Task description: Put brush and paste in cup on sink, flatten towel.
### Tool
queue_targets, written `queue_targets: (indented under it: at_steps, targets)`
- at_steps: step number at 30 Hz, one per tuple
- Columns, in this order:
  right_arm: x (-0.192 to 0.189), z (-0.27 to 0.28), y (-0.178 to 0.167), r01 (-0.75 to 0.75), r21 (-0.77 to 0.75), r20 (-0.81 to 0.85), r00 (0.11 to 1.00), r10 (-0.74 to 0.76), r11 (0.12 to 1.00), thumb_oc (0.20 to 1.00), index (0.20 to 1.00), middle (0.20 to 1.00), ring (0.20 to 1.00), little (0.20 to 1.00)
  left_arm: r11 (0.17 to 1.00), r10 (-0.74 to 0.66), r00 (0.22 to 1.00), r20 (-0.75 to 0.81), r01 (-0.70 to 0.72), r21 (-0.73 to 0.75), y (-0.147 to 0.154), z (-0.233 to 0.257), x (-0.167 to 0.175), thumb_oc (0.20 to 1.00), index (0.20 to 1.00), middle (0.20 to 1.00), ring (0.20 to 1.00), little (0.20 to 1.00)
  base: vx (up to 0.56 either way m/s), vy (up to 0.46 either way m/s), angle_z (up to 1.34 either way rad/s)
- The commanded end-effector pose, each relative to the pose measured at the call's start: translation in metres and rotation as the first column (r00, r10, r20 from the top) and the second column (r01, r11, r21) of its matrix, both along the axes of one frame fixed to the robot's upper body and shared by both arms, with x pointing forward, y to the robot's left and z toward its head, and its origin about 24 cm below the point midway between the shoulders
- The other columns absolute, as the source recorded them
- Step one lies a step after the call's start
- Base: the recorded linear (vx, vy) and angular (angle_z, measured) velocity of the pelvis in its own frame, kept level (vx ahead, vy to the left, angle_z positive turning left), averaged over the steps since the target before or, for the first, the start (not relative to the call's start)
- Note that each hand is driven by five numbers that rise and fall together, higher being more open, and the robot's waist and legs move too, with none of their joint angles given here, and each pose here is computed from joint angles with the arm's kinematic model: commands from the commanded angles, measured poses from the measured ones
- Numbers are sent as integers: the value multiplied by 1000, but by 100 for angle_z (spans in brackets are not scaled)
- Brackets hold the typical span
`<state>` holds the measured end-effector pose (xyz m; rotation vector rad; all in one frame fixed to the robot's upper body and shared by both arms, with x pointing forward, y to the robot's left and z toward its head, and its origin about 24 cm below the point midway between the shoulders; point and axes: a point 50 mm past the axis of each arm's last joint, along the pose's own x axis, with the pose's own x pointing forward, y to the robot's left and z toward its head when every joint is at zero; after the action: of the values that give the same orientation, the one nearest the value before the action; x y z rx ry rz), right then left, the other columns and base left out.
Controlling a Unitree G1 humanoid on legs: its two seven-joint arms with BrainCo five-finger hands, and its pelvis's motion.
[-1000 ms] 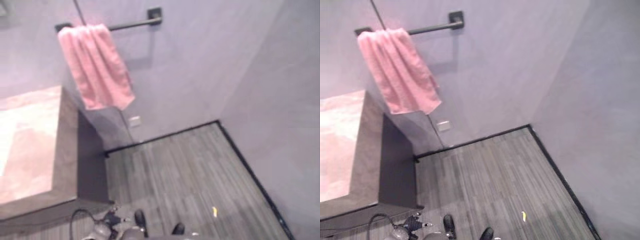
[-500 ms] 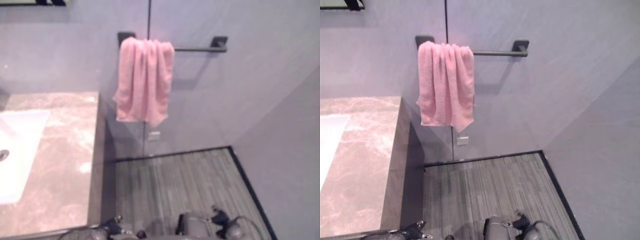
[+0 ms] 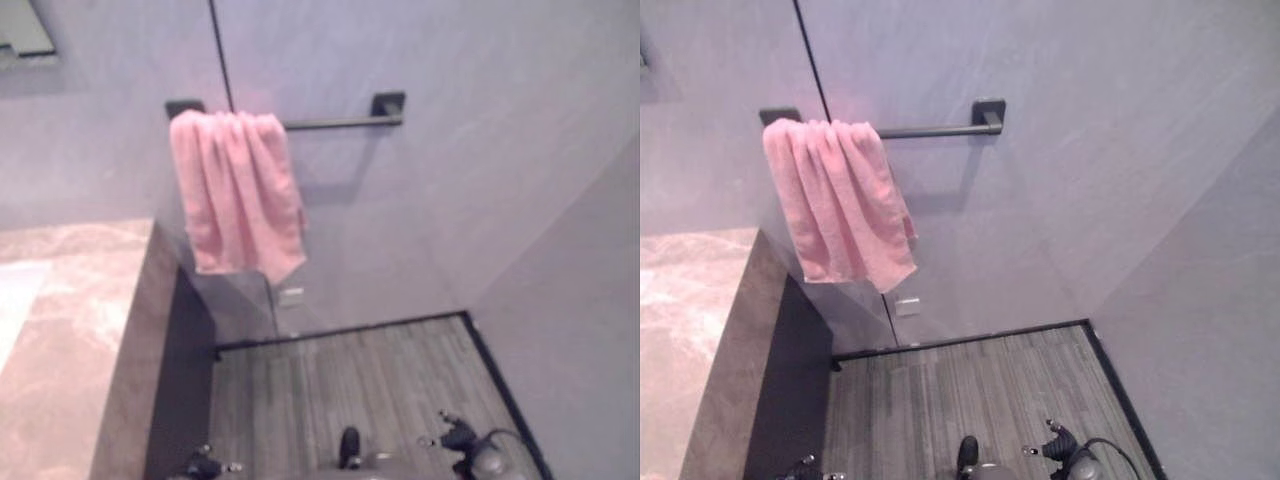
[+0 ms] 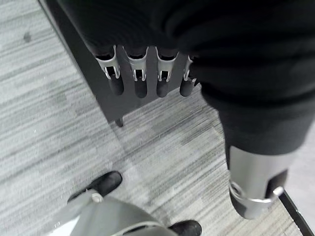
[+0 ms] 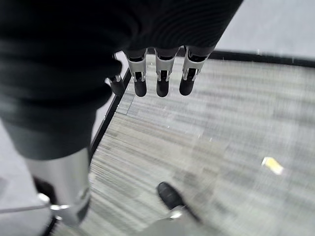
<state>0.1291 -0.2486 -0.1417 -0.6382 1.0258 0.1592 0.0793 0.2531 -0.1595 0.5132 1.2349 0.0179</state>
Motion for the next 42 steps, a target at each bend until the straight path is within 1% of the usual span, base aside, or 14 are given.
queue_targets:
  at_steps: [1,6,8,11,13,16,20,22,28,30,31,37,42]
  targets:
    - [0,-2,7,-39,-3,-1,999,39,999,1000,1000,1000,1000,1000,997,7,998,59,-12,74,26,12,14,1000,1000,1000,1000,1000,188,-409,36]
    - [2,3,-7,0,-36,27,1000,1,999,1000,1000,1000,1000,1000,996,-24,994,102,15,92,27,17,31,1000,1000,1000,1000,1000,138,-348,48]
    - [-2,2,-10,20,-44,12,1000,-19,999,1000,1000,1000,1000,1000,996,-15,992,122,4,90,26,18,36,1000,1000,1000,1000,1000,51,-128,62]
    - [-8,0,-16,48,-66,-8,999,-48,997,1000,1000,1000,1000,1000,996,-39,989,144,27,81,18,17,42,1000,1000,1000,1000,1000,9,-27,51]
    - [-4,1,-16,49,-71,-2,999,-49,996,1000,1000,1000,1000,1000,996,-54,986,155,42,76,15,18,45,1000,1000,1000,1000,1000,34,23,20]
    - [-3,0,-13,41,-69,0,999,-41,997,1000,1000,1000,1000,1000,996,-69,988,141,60,64,9,14,39,1000,1000,1000,1000,1000,133,136,-19]
    - [8,4,-5,53,-32,64,997,-51,998,1000,1000,1000,1000,1000,996,-78,990,116,72,55,7,11,29,1000,1000,1000,1000,1000,98,194,-27]
    - [10,4,-4,50,-27,68,997,-48,998,1000,1000,1000,1000,1000,996,-79,990,117,73,55,7,11,29,1000,1000,1000,1000,1000,42,183,-33]
    - [12,3,-1,53,-25,66,997,-52,998,1000,1000,1000,1000,1000,994,-102,984,145,96,47,4,12,33,1000,1000,1000,1000,1000,12,213,-27]
    - [16,6,-1,63,-19,90,994,-61,998,1000,1000,1000,1000,1000,993,-116,980,159,111,46,2,13,36,1000,1000,1000,1000,1000,-8,264,-18]
    - [23,10,0,77,-4,136,988,-75,997,1000,1000,1000,1000,1000,991,-133,975,176,127,46,1,14,37,1000,1000,1000,1000,1000,-30,223,-15]
    - [37,24,0,101,38,260,959,-108,994,1000,1000,1000,1000,1000,977,-212,948,237,212,27,-8,19,46,1000,1000,1000,1000,1000,-25,189,-18]
    - [41,24,9,86,58,276,956,-99,995,1000,1000,1000,1000,1000,975,-221,946,236,222,24,-15,17,50,1000,1000,1000,1000,1000,79,4,-9]
